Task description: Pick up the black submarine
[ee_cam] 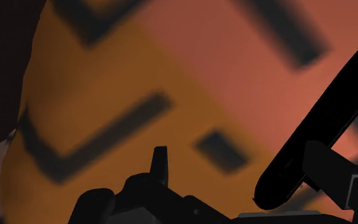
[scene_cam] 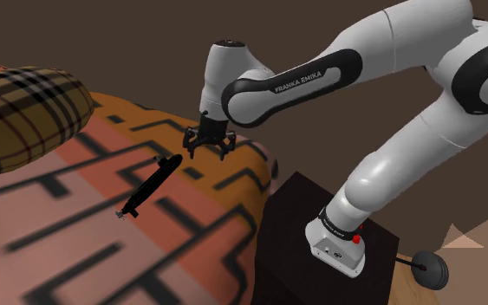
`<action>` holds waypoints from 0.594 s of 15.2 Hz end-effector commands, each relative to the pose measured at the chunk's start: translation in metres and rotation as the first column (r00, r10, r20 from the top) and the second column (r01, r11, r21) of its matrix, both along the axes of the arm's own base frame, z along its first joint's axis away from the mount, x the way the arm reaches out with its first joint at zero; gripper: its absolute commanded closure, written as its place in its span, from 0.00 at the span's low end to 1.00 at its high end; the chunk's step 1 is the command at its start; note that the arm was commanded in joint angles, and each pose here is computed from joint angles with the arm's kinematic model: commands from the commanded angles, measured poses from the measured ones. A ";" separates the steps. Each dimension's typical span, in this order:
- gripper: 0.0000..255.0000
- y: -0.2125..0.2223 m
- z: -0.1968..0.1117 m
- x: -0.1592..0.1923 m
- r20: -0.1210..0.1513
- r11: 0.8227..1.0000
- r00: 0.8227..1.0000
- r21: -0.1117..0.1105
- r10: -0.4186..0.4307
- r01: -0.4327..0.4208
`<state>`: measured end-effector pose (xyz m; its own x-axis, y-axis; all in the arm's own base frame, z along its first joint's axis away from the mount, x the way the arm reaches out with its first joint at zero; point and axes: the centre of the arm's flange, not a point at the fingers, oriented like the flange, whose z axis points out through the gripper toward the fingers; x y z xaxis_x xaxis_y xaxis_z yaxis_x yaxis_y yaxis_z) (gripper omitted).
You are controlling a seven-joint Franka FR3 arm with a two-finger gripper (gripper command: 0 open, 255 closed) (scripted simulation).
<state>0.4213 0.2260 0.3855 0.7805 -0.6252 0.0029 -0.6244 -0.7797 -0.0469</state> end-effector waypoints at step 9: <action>0.00 0.069 -0.070 0.080 0.008 0.970 0.971 0.044 -0.239 0.238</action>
<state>0.4939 0.2881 0.3228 0.6311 -0.7755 -0.0165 -0.7739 -0.6280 -0.0823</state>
